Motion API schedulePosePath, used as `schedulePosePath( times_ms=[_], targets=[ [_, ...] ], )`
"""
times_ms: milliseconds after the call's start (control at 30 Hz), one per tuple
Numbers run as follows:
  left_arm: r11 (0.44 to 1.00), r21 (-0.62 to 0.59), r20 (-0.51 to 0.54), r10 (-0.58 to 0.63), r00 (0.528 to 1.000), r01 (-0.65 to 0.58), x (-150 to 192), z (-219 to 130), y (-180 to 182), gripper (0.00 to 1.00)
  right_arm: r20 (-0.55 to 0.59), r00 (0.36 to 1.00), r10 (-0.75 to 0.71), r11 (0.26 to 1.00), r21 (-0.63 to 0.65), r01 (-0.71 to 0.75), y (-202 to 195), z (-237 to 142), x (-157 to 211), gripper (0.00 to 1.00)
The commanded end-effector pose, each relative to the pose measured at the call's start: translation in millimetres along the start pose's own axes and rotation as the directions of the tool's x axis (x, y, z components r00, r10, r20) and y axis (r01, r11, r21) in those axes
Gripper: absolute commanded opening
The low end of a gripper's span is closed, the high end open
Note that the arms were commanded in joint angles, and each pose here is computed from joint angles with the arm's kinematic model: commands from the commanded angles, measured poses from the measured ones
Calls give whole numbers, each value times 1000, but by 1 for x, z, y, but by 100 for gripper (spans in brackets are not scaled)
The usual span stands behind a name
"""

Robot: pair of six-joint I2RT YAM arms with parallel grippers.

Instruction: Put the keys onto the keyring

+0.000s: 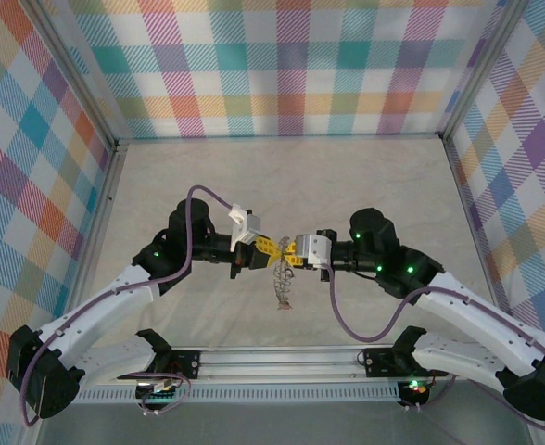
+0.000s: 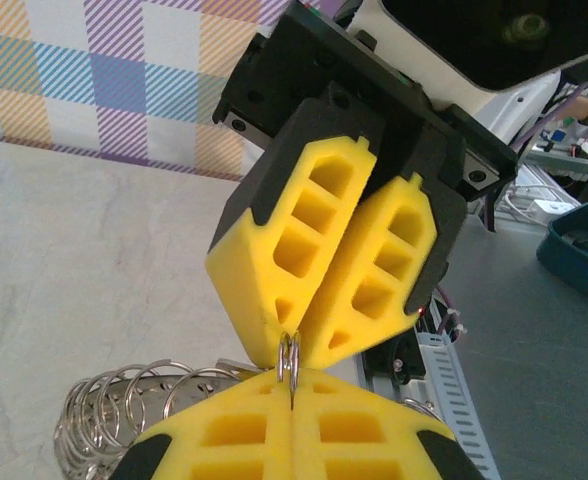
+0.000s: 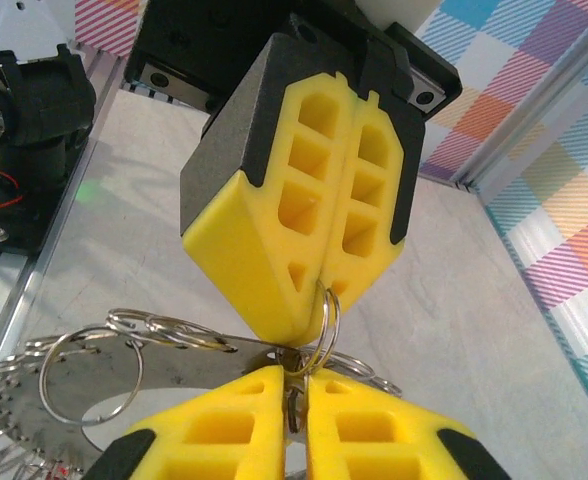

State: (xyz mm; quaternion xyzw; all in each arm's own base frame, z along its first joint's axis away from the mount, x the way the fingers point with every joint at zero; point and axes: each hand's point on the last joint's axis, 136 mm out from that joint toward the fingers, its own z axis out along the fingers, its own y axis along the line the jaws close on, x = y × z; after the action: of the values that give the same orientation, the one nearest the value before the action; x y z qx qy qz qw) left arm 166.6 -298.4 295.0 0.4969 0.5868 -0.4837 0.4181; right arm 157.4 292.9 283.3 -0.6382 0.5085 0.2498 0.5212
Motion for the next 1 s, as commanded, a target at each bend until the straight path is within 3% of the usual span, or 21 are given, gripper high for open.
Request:
schedulePosePath(
  times_ms=[0,467,700,967],
  targets=[
    [997,-13,84,77,993,-76,-24,1,1,0,38,999,6,998,-70,-3,16,11,-2,16],
    [995,-17,88,103,991,-102,-15,3,-2,0,94,995,44,994,-100,-34,13,17,-17,9],
    [993,-41,58,111,992,-108,-4,4,0,0,169,983,70,989,-144,-45,19,12,-32,18],
    [993,-41,61,112,992,-110,-2,5,0,0,189,978,85,978,-203,-46,29,10,-35,19]
  ],
)
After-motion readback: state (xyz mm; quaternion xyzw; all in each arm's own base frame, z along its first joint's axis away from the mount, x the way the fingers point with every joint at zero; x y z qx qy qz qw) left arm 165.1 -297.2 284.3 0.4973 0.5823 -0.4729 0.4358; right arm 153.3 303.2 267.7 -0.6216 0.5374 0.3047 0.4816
